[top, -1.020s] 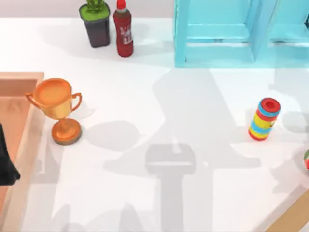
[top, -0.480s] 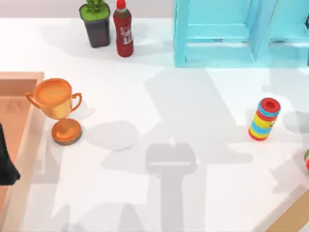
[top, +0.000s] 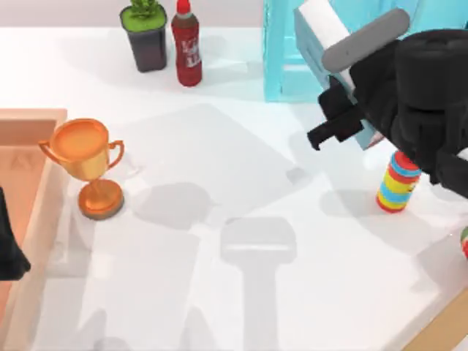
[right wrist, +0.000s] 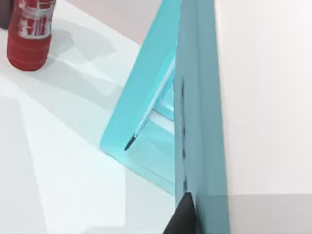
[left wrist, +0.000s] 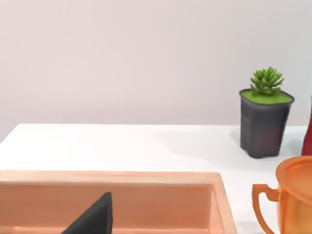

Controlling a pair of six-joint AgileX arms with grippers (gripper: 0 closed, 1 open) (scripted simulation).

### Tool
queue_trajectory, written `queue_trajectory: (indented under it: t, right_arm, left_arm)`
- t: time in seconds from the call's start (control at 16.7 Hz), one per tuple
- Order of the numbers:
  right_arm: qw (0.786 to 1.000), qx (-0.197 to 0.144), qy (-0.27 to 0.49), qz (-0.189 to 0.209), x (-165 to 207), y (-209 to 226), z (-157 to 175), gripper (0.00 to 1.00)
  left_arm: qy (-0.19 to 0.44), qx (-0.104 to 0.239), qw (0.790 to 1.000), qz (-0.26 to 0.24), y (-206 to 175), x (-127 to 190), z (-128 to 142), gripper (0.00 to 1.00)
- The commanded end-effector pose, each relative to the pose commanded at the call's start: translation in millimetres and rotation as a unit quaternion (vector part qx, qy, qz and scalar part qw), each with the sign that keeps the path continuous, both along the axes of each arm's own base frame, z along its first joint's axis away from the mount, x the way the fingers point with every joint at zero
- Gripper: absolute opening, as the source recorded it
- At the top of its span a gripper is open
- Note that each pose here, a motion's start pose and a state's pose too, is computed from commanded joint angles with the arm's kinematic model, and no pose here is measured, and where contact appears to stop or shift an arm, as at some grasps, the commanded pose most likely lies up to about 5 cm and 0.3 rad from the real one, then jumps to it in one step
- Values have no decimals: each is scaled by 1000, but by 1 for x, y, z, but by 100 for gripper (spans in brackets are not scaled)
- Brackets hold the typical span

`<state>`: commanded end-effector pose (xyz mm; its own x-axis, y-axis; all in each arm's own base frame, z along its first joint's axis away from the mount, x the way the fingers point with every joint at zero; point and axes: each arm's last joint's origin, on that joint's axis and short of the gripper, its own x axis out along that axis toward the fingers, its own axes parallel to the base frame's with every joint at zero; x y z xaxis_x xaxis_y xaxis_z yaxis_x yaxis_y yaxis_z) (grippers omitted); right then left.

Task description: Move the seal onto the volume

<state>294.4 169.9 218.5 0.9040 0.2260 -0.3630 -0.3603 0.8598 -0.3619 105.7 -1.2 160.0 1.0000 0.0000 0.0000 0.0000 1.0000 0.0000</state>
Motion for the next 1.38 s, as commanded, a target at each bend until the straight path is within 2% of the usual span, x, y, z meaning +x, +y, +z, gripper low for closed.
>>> queue_trajectory:
  t: [0.12,0.3,0.42,0.54,0.66,0.78,1.38]
  right_arm:
    - [991,-124,-15,53,-21,52,-27,0]
    - [947,-296,-55,110,-65,110,-60,0]
    - [910,-384,-86,127,-94,134,-74,0]
    - [879,-444,-114,131,-117,149,-81,0]
    - [859,-479,-133,126,-132,159,-82,0]
    - [851,-491,-142,119,-139,164,-82,0]
    - [850,-492,-143,118,-144,165,-81,0]
  left_arm:
    - [0,0,1000,0,0,0,0,100]
    - [0,0,1000,0,0,0,0,100]
    - [0,0,1000,0,0,0,0,100]
    - [0,0,1000,0,0,0,0,100]
    - [0,0,1000,0,0,0,0,100]
    - [0,0,1000,0,0,0,0,100]
    - [0,0,1000,0,0,0,0,100]
